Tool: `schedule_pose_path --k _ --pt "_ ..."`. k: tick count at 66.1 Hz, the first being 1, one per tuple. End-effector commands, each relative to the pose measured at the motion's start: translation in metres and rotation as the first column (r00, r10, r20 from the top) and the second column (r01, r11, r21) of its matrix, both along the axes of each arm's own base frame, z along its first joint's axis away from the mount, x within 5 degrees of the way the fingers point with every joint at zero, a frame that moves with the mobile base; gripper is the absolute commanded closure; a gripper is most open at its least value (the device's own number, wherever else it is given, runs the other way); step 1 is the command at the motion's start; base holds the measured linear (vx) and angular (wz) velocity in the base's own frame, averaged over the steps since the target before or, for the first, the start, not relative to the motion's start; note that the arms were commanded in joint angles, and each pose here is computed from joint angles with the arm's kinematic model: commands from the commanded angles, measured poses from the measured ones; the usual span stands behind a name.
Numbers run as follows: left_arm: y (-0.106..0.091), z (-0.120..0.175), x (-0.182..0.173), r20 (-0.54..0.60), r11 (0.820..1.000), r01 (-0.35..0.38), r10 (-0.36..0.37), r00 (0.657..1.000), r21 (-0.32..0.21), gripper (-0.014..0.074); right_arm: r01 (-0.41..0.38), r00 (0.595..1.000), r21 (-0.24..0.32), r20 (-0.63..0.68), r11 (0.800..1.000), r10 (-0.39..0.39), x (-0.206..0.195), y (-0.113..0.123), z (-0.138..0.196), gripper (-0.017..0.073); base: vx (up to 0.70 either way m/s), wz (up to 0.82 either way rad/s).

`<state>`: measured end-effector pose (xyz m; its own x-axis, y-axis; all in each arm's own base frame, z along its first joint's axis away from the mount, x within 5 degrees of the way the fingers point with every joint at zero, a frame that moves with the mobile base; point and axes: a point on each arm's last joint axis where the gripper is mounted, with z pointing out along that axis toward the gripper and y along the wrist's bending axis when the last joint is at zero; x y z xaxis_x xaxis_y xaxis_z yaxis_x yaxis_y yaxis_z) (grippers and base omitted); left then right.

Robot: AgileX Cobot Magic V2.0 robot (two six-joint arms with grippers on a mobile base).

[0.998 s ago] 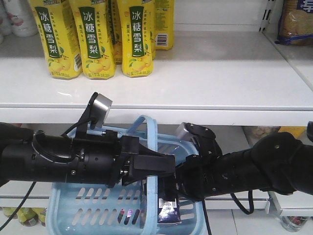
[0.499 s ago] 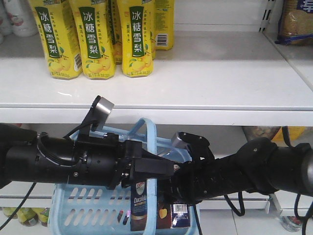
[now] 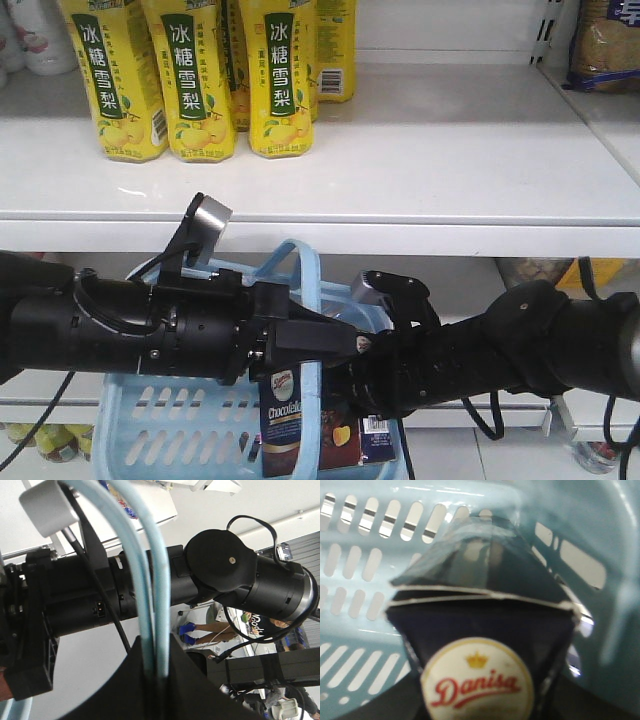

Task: Left arm holds basket, right arm returns cookies
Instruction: 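Lift the Chocofello box out of the basket with the right gripper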

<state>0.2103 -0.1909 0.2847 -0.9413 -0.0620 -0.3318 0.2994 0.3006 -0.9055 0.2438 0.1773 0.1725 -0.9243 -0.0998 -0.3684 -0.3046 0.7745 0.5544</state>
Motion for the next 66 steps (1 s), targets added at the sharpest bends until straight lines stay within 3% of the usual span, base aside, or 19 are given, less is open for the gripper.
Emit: schedule_pose_path --k 1,15,47,66 --pt "0.000 0.034 -0.003 0.042 0.988 0.001 0.005 0.999 -0.154 0.0596 -0.005 0.996 0.056 0.086 0.998 0.000 0.000 -0.001 0.029 0.0427 0.00 0.00" --pt "0.000 0.034 -0.003 0.042 0.988 0.001 0.005 0.999 -0.154 0.0596 -0.024 0.983 0.073 0.183 0.997 0.011 -0.012 -0.009 0.061 0.0427 0.00 0.00" --pt "0.000 0.034 -0.003 0.042 0.988 0.001 0.005 0.999 -0.154 0.0596 -0.037 0.959 -0.017 0.279 0.999 0.041 -0.051 -0.037 0.110 0.0427 0.00 0.00" --pt "0.000 0.034 -0.003 0.042 0.988 0.001 0.005 0.999 -0.154 0.0596 0.029 0.921 -0.049 0.389 0.998 -0.008 -0.079 -0.062 0.142 0.0427 0.00 0.00"
